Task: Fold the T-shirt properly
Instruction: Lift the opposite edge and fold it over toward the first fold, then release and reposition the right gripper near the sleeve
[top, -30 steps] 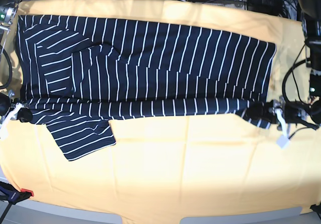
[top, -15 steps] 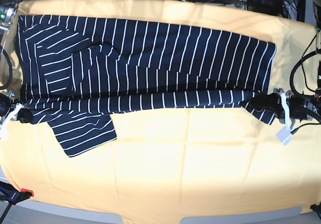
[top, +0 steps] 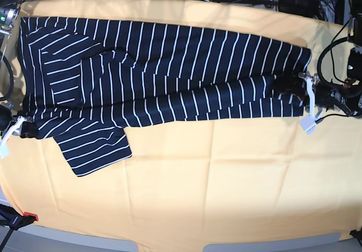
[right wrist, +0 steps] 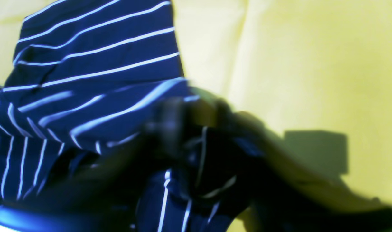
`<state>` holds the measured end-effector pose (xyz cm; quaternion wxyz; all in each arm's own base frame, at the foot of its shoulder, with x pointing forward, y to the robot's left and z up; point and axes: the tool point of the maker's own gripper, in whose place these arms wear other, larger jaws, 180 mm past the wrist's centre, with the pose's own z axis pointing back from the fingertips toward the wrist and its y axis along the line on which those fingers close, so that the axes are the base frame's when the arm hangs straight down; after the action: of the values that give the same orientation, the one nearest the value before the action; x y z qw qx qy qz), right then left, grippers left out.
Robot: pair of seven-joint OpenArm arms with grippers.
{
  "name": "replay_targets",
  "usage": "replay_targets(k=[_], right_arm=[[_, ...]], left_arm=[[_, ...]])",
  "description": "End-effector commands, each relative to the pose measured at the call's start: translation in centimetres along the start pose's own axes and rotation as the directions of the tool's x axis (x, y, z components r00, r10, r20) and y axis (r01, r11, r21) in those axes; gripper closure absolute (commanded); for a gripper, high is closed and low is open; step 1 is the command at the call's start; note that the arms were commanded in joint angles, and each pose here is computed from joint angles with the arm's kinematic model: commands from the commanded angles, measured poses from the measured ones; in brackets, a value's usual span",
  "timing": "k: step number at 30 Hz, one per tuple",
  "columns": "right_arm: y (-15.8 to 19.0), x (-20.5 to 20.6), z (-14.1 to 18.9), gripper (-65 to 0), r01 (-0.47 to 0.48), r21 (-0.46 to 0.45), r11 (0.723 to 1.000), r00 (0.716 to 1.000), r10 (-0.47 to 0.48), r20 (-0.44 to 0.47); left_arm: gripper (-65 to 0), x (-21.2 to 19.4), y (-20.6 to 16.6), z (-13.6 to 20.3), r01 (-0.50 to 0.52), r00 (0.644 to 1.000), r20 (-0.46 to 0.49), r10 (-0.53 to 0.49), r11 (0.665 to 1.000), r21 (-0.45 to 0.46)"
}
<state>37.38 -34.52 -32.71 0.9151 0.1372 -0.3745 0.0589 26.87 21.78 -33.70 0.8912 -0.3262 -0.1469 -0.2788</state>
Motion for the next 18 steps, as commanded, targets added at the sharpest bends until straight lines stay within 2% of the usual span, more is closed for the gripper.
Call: replay_targets(k=[1,2,3,8,13,18], right_arm=[[-0.8,2.6,1.4,-33.5,-0.023,-0.019,1.000,0.998,0.024,0.059],[-0.7,2.9,1.5,-36.6,-0.022,-0.014,1.000,0.997,0.023,0.068],[-0.4,3.2,1.6,-36.6,-0.023,-0.005,1.000,0.996,0.023,0.082],[1.0,5.7,2.3,-36.4,-0.097,-0.004,0.995,0.985,0.097,0.140],[2.2,8.4,2.7,-36.4,-0.125,0.003,0.992,0.956,0.120,0.269],[3.6,6.4,-0.4,-36.4,-0.138,-0.003,0.990,0.966,0.136,0.218]], left_arm=[[-28.9,0.8,0.0,1.1,0.022,1.000,0.023,-0.022,1.000,0.010],[-32.0,0.5,0.0,1.0,0.016,1.000,0.018,-0.016,1.000,0.006],[-32.7,0.2,-0.1,0.9,0.012,1.000,0.013,-0.012,1.000,0.004],[-32.7,0.6,-0.2,0.5,-0.005,0.997,0.071,0.006,1.000,-0.008],[-32.7,0.5,-0.2,0.4,-0.007,0.998,0.069,0.007,1.000,-0.008],[-32.7,0.2,-0.3,0.3,-0.013,0.998,0.068,0.014,1.000,-0.015]])
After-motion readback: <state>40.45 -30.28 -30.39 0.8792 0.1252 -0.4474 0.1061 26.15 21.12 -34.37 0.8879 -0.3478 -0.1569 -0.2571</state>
